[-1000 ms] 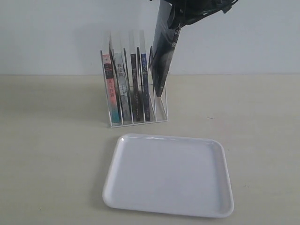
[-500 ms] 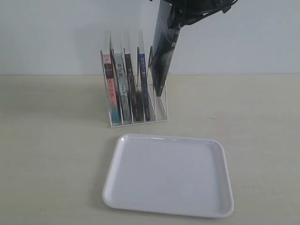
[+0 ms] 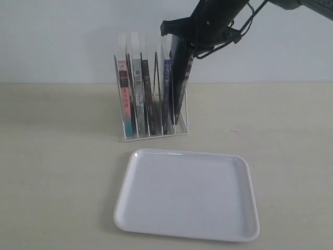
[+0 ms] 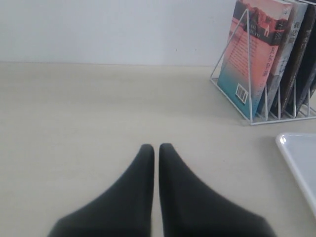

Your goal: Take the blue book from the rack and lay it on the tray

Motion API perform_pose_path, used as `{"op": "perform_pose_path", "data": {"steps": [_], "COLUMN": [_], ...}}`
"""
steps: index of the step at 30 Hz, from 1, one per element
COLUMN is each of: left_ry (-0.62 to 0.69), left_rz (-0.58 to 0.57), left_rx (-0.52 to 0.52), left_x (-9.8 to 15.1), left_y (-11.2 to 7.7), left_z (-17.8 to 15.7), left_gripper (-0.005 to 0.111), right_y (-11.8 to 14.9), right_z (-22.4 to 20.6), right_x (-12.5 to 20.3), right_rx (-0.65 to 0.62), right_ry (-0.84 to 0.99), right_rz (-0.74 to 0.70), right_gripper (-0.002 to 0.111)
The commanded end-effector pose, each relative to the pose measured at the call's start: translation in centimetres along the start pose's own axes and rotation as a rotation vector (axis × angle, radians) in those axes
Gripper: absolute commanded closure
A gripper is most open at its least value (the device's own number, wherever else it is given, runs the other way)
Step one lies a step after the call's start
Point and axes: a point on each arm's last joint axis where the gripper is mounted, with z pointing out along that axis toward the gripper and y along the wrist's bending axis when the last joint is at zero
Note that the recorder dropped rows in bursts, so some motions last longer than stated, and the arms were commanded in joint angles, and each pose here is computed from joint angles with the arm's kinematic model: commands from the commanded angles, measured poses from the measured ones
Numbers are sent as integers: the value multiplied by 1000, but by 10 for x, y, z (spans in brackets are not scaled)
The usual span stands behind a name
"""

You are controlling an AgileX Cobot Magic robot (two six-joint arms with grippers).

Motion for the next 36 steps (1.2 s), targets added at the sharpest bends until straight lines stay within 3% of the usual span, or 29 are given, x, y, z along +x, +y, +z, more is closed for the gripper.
{"op": "perform_pose_path", "data": {"steps": [1, 4, 9, 16, 22, 25, 29, 36], "left_ry": [-9, -9, -9, -9, -9, -9, -9, -9], "left_rz": [-4, -4, -4, -4, -4, -4, -4, -4], "left_rx": [0, 0, 0, 0, 0, 0, 0, 0], "left_x": [-1, -1, -1, -1, -1, -1, -1, -1], "left_y": [0, 0, 0, 0, 0, 0, 0, 0], "left_z": [0, 0, 0, 0, 0, 0, 0, 0], "left_gripper": [103, 103, 103, 103, 103, 103, 103, 103], "right_y": [-2, -3, -1, 20, 84, 106, 104, 94], "right_z": [-1, -1, -15, -83, -88, -84, -61, -13], "right_x": [0, 4, 5, -9, 3, 5, 7, 16], "right_rx": [33, 40, 39, -24, -60, -29, -8, 73], "right_ry": [9, 55, 82, -36, -91, -170, -148, -97], "right_rz": [-23, -26, -70, -77, -276, -258, -164, -136], "right_gripper": [107, 97, 70, 69, 69, 69, 69, 69]}}
